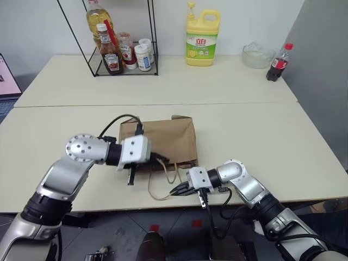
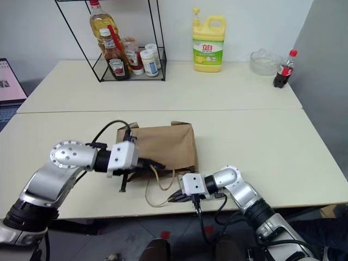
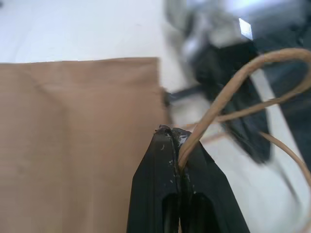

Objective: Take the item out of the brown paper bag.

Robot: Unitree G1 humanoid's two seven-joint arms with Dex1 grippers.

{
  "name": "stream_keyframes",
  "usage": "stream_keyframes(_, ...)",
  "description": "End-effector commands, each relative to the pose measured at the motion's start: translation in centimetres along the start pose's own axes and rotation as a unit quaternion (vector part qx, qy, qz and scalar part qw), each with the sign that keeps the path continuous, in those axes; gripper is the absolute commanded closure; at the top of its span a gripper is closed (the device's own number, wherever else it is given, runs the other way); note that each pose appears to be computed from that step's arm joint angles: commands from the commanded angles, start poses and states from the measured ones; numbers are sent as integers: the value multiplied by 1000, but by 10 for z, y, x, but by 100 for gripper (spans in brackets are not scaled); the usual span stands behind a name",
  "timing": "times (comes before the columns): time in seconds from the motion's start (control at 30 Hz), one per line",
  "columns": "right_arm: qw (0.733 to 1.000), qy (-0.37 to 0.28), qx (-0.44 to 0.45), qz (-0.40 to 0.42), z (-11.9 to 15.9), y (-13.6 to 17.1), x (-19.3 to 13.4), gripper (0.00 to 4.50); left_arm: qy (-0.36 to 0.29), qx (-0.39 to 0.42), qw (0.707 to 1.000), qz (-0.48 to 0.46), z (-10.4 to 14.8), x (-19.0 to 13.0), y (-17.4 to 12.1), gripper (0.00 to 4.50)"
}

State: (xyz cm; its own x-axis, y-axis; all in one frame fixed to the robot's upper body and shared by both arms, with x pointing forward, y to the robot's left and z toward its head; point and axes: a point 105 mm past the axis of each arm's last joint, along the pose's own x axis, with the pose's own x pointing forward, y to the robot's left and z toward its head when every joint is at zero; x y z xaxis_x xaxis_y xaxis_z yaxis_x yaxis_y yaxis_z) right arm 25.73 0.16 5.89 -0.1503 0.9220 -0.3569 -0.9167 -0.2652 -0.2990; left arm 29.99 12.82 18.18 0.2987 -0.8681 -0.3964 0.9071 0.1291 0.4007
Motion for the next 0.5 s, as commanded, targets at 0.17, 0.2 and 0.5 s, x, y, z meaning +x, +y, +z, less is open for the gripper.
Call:
stream_keyframes(0.17, 1000, 21, 13, 8, -15, 10, 3, 447, -55, -98, 986, 126, 45, -19, 76, 450)
stream_keyframes(0.2, 1000, 23, 13, 8, -16, 11, 3, 447, -61, -112, 981, 146, 50, -22, 88, 450)
stream_keyframes(0.5, 999, 31, 13, -2, -20, 7, 0, 447, -72, -161, 954, 244, 56, -33, 136, 450)
